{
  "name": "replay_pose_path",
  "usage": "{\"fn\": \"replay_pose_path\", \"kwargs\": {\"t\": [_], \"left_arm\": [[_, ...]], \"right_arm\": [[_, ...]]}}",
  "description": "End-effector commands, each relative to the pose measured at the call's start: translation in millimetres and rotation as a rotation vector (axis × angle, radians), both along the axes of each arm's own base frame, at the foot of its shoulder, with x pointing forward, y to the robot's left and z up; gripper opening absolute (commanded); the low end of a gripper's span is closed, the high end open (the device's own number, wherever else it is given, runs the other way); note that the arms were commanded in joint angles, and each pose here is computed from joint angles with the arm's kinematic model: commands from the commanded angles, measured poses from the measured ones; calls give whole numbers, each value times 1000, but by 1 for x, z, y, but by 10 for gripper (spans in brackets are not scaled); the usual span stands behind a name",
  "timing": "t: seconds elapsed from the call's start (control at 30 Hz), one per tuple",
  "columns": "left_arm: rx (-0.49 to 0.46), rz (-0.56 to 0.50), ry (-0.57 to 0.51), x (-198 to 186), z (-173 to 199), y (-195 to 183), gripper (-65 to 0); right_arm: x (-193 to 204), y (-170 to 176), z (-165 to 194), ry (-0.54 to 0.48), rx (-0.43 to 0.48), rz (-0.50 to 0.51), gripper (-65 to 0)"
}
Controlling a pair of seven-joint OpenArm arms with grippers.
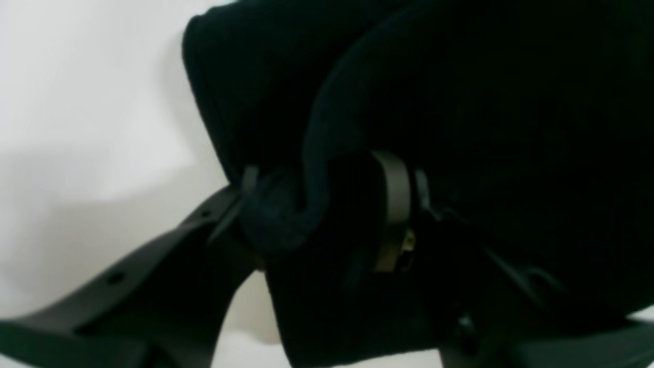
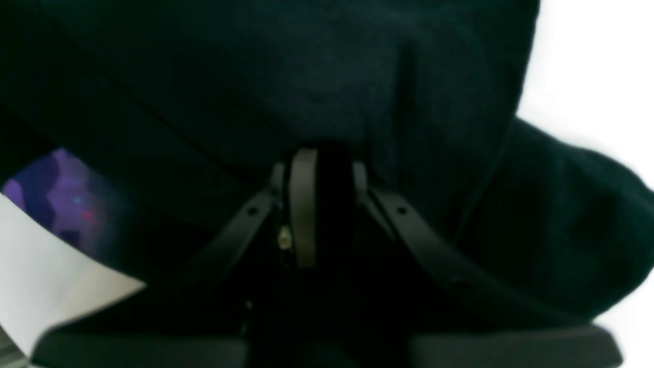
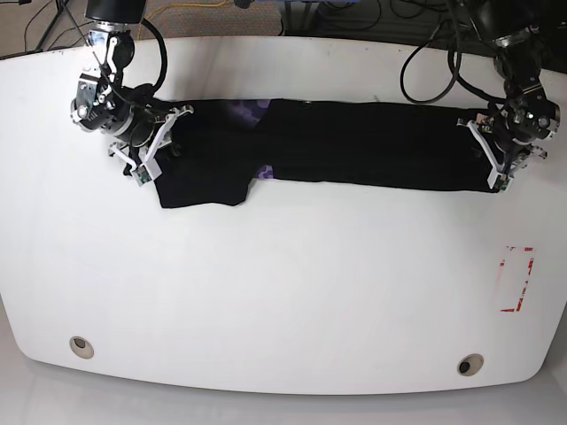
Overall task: Layout the t-shirt on the table in an organized manner, then fold the t-shirt properly
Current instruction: 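Regrasp both ends of the folded black strip with both grippers, then lift the strip end held by the right gripper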
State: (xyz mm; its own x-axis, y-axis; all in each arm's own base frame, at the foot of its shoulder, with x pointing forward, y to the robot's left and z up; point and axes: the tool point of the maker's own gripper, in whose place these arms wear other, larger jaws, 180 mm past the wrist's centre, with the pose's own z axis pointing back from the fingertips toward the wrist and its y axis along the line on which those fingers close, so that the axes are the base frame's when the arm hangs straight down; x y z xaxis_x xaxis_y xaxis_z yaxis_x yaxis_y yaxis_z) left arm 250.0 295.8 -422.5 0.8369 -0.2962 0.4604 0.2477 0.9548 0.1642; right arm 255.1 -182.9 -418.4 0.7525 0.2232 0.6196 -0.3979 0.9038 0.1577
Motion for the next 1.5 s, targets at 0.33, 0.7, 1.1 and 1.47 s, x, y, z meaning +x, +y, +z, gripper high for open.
{"fn": "replay_pose_path", "kwargs": {"t": [0.33, 0.7, 1.1, 1.47], "left_arm": [[80, -19, 67, -6, 9, 5, -400], [99, -28, 24, 2, 22, 4, -292], [101, -28, 22, 1, 23, 4, -292], [101, -27, 20, 2, 24, 5, -292]], "right_arm": [[44, 6, 63, -169, -77, 38, -214], [85, -3, 60, -163, -7, -40, -154], [103, -23, 31, -108, 61, -102, -154], [97, -35, 9, -71, 97, -148, -154]]}}
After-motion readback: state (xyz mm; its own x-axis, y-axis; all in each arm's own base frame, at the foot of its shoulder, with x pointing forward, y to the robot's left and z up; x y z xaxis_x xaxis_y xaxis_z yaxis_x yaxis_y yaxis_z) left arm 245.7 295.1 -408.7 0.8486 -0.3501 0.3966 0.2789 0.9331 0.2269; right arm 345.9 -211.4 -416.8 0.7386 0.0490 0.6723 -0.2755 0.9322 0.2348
